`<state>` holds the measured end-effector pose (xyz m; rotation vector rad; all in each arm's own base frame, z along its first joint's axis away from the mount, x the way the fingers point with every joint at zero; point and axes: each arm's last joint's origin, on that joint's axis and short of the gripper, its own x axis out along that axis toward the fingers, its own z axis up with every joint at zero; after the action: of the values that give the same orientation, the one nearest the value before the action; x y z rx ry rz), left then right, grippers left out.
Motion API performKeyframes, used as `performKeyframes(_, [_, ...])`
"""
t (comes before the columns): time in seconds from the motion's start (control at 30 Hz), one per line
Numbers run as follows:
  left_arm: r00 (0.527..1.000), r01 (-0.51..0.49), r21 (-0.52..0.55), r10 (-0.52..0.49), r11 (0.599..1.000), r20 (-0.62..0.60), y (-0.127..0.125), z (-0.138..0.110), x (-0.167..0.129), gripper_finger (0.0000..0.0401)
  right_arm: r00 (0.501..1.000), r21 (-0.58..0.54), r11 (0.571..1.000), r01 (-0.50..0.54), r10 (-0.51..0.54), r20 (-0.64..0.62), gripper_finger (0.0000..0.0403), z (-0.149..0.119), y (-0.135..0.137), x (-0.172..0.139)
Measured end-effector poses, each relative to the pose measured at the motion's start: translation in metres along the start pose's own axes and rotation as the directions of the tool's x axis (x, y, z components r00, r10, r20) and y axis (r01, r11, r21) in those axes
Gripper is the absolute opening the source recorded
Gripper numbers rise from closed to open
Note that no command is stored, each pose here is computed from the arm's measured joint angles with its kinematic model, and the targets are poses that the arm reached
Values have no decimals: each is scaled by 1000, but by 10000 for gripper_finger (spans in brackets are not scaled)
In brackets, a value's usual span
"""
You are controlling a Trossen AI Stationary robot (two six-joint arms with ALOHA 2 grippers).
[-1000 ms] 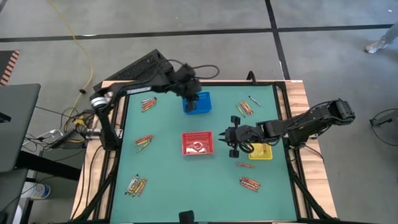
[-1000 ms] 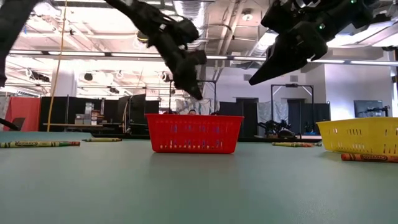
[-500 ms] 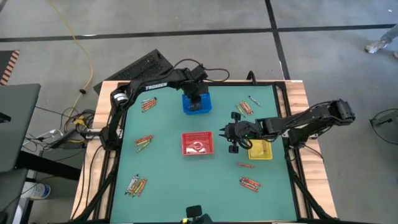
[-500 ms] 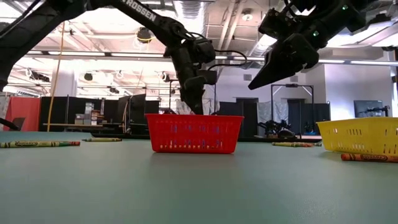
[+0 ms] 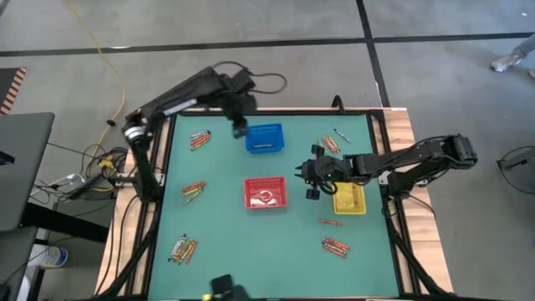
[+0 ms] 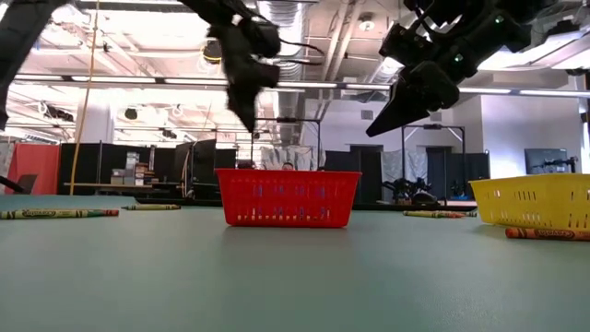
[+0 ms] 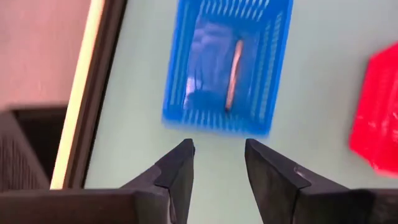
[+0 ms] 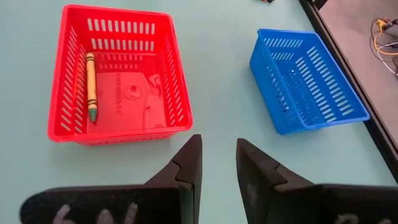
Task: Sort crayons
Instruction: Put the orange crayon into the yellow bin
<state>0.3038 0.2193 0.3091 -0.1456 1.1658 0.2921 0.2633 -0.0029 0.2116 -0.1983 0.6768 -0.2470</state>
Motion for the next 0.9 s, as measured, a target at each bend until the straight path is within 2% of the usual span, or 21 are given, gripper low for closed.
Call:
performKeyframes(0.13, [1000, -20, -86, 18, 996, -21, 4, -40, -23, 134, 1000, -1, 1000, -1, 1, 0, 92, 0, 0, 0])
performKeyframes(0.2, [999, -34, -127, 34, 991, -6, 3, -62, -25, 134, 1000, 0, 1000, -1, 1, 1, 92, 0, 0, 0])
performKeyframes(0.37, [996, -66, -170, 74, 983, 41, 1, -115, -2, 134, 1000, -7, 1000, -1, 1, 2, 92, 0, 0, 0])
performKeyframes(0.53, [995, -79, -238, 63, 968, -75, 2, -161, 32, 134, 1000, -11, 1000, 0, 0, 5, 92, 0, 0, 0])
performKeyframes(0.7, [978, -185, -298, 144, 937, -152, 14, -187, 54, 134, 1000, -10, 1000, 0, 0, 10, 92, 1, 0, 0])
performKeyframes(0.9, [977, -191, -346, 143, 919, -160, 27, -194, 66, 129, 1000, -5, 1000, 0, 0, 9, 92, 1, 0, 0])
